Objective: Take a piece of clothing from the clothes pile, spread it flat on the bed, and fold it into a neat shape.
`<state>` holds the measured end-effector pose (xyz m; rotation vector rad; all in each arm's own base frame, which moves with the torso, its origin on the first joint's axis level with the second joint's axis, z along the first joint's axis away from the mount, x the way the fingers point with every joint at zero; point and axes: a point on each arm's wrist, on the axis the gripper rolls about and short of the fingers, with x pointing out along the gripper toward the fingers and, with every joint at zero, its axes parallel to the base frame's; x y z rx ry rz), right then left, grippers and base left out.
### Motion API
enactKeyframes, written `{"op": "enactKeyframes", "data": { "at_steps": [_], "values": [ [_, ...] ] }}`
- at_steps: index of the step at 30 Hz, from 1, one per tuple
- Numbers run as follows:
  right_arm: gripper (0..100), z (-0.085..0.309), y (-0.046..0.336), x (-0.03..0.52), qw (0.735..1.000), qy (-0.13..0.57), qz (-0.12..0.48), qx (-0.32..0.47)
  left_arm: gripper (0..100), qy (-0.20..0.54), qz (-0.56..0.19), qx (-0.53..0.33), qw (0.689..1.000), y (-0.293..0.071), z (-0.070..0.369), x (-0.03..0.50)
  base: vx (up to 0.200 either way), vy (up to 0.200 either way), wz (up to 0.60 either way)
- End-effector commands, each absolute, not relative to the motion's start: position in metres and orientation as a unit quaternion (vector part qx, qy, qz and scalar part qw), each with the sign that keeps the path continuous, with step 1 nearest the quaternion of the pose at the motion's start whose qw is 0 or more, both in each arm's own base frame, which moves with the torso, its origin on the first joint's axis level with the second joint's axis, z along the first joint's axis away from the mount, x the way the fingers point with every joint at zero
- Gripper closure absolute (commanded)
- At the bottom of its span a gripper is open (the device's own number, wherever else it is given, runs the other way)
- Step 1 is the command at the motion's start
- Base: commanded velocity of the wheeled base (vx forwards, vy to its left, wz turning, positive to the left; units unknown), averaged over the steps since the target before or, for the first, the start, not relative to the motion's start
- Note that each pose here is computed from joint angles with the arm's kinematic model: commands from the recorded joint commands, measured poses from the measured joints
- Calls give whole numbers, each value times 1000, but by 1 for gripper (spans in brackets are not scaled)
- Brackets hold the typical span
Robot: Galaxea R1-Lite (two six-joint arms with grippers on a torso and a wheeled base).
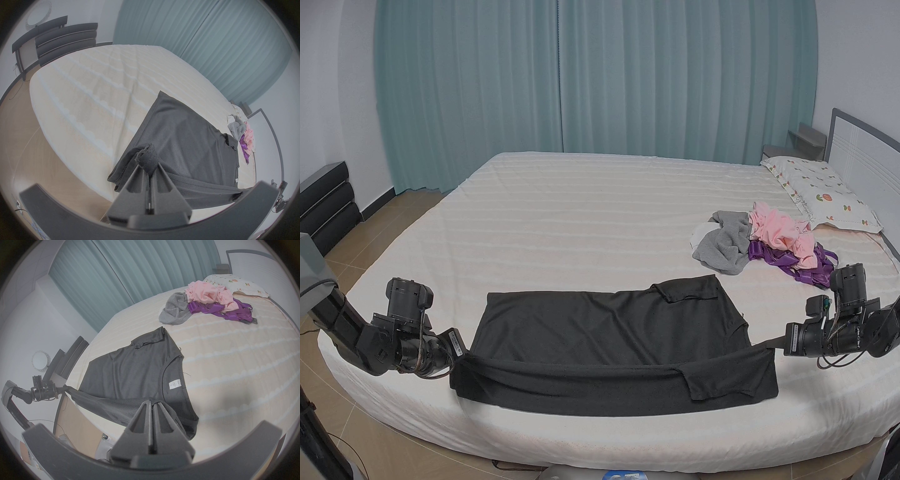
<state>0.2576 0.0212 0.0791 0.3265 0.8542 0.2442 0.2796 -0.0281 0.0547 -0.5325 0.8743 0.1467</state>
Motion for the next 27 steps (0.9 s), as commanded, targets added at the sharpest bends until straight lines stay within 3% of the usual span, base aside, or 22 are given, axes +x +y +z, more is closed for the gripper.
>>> {"op": "enactKeyframes", "data": {
  "at_steps": [1,21,22,27],
  "values": [
    [100,72,23,270,886,421,117,157,100,434,75,-252,861,-30,41,289,0,0,0],
    [100,30,44,323,871,454,101,157,100,457,88,-260,846,-35,1,330,0,0,0],
    [0,28,44,324,871,455,100,158,0,456,88,-262,846,-35,1,331,0,0,0],
    [0,27,43,325,869,456,101,164,0,454,84,-263,847,-37,4,331,0,0,0]
  ]
}}
